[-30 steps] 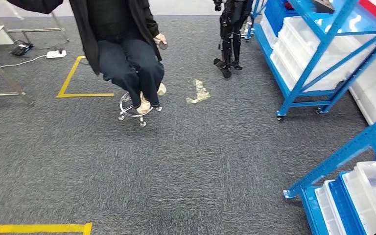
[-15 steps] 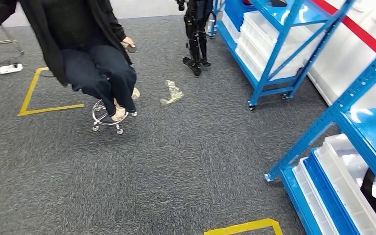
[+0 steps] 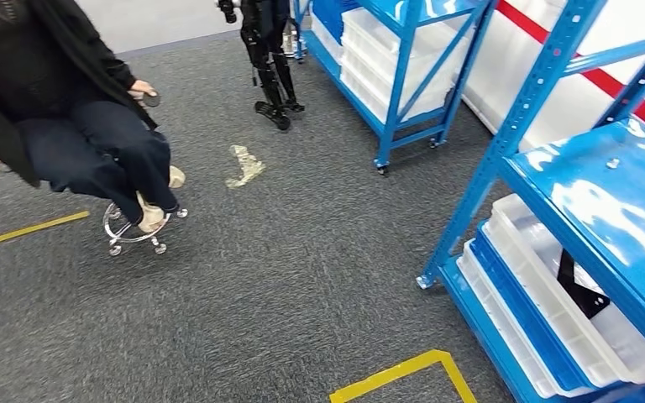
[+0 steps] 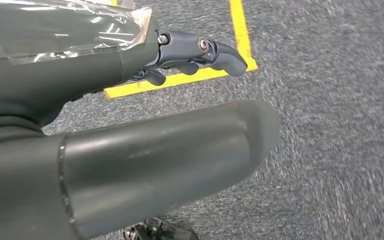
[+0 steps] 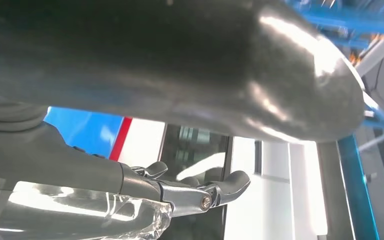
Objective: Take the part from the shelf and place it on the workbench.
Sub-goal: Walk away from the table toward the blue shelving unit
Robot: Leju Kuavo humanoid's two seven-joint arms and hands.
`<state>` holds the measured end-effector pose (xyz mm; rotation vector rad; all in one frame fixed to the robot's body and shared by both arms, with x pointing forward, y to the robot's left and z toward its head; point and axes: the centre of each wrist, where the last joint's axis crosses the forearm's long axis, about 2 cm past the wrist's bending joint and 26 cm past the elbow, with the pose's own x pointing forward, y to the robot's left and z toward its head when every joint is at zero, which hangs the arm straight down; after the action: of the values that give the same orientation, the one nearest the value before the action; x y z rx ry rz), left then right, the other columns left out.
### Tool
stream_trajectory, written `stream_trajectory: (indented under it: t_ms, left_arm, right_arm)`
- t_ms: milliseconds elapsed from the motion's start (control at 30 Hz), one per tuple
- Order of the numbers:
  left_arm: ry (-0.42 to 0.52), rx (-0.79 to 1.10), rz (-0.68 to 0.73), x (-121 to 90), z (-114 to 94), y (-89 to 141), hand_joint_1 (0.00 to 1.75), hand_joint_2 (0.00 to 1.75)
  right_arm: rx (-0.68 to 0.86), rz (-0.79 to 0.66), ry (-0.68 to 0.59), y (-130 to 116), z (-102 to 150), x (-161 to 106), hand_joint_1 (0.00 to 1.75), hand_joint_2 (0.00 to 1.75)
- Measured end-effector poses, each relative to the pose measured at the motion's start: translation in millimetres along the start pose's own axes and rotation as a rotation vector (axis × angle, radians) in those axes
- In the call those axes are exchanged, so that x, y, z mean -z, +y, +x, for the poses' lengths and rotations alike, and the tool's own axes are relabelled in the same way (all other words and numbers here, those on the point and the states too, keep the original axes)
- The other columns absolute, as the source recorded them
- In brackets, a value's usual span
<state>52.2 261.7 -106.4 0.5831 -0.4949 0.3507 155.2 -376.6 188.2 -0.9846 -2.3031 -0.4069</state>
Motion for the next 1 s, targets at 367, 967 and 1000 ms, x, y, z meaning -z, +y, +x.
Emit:
stream_trajectory:
  t_ms: [367, 967, 1000]
  left_arm:
    - [-0.012, -0.001, -0.005, 0, 6, -5, 0.0, 0.0]
    - [-0.047, 0.014, -0.012, 27, -16, 54, 0.0, 0.0]
    - [-0.044, 0.017, -0.012, 27, -17, 55, 0.0, 0.0]
  right_arm:
    - [0.017, -0.019, 0.006, 2, -1, 2, 0.0, 0.0]
    - [-0.091, -0.123, 0.154, -27, -22, 0, 0.0, 0.0]
    - [-0.102, -0.128, 0.17, -28, -25, -1, 0.0, 0.0]
